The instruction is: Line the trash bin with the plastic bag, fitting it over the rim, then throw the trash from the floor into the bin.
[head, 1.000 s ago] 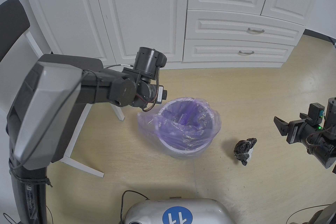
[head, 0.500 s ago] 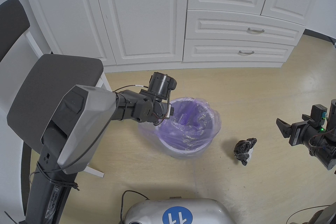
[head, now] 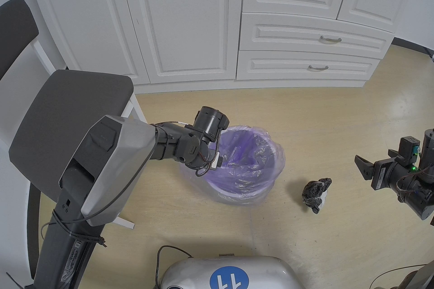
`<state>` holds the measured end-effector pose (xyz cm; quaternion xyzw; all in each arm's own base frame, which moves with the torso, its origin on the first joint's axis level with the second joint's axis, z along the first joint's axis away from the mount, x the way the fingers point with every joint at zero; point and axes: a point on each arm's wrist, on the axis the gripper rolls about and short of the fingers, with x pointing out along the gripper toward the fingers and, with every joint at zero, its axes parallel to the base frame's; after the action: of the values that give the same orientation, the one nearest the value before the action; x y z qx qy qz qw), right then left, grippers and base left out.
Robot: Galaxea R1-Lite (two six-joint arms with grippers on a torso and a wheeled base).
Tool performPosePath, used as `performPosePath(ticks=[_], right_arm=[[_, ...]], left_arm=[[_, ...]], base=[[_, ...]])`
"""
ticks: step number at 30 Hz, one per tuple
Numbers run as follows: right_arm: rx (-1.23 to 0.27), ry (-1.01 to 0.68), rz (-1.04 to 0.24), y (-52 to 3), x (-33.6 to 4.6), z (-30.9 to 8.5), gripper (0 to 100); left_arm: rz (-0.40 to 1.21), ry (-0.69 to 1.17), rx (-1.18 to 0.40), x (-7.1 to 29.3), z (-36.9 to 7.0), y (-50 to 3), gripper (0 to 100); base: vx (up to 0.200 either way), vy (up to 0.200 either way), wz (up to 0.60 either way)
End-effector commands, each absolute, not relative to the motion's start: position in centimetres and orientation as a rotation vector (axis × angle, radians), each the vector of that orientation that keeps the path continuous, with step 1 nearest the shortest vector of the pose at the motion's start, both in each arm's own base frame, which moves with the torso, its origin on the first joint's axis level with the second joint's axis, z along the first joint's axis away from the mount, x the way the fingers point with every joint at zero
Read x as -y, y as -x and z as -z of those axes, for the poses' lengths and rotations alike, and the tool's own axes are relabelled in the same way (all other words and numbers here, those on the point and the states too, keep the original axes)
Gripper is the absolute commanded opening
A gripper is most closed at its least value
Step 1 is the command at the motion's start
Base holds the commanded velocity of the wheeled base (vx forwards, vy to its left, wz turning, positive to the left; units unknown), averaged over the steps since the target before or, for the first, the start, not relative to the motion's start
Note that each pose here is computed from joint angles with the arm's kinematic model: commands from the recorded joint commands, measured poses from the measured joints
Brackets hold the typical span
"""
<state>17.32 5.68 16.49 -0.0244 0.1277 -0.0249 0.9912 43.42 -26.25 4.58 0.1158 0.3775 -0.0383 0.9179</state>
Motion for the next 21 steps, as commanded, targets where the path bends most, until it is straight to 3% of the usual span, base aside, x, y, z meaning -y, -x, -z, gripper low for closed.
performPosePath(ticks=[1, 4, 13, 21], right_arm=[[-0.266, 0.052, 0.05, -17.4, -5.7, -16.3, 100], [-0.263, 0.051, 0.049, -17.3, -5.7, -16.3, 100], [-0.27, 0.053, 0.047, -17.2, -5.6, -16.1, 100], [-0.276, 0.056, 0.053, -17.3, -5.5, -16.0, 100]], left_arm=[[0.1, -0.268, -0.888, 25.3, -7.5, -39.7, 100], [0.146, -0.28, -0.966, 24.3, -7.3, -37.3, 100], [0.187, -0.302, -1.003, 22.7, -6.2, -33.1, 100], [0.194, -0.283, -0.957, 23.0, -7.0, -33.1, 100]], base=[[0.0, 0.0, 0.0], [0.0, 0.0, 0.0], [0.0, 0.0, 0.0], [0.0, 0.0, 0.0]])
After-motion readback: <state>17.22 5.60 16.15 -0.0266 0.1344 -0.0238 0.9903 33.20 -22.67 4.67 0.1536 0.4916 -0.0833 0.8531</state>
